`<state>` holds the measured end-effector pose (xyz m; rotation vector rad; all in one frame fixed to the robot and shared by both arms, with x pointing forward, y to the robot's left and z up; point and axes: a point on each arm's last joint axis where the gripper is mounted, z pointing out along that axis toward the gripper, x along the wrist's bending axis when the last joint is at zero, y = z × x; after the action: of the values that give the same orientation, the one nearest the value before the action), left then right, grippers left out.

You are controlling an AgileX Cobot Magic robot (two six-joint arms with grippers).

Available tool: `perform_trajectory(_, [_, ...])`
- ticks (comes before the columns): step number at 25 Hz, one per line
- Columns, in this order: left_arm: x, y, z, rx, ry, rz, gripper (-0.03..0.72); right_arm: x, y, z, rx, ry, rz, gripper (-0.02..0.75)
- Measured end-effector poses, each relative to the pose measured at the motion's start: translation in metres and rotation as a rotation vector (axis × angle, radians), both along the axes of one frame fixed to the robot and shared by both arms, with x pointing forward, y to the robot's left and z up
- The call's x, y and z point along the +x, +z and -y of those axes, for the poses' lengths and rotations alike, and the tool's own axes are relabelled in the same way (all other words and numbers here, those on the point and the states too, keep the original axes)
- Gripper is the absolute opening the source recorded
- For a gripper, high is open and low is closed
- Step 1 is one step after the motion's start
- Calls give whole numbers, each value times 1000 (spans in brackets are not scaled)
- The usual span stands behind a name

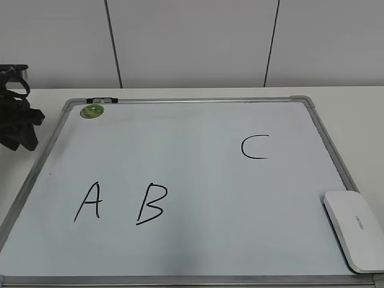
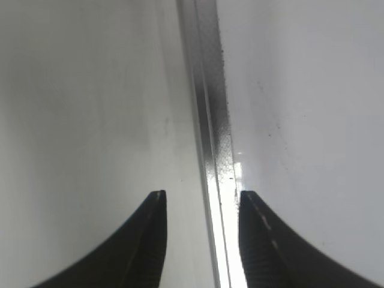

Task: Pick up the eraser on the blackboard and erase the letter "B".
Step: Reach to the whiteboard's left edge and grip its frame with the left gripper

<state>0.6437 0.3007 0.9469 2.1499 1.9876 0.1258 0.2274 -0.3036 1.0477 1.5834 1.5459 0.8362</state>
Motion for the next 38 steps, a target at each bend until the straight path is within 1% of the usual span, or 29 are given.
perform_trajectory(3, [0, -3, 0, 0, 0, -7, 276, 0, 0, 0, 0, 0, 0, 591])
perform_trajectory(9, [1, -20, 0, -2, -2, -61, 274, 0, 0, 0, 0, 0, 0, 591])
perform_trajectory(15, [1, -20, 0, -5, -1, -59, 273, 0, 0, 0, 0, 0, 0, 591])
perform_trajectory(21, [2, -31, 2, -23, 9, -83, 271, 0, 0, 0, 0, 0, 0, 591])
perform_trajectory(26, [3, -32, 2, -23, 10, -85, 243, 0, 0, 0, 0, 0, 0, 591])
perform_trajectory(38, [4, -43, 2, -27, 12, -107, 241, 0, 0, 0, 0, 0, 0, 591])
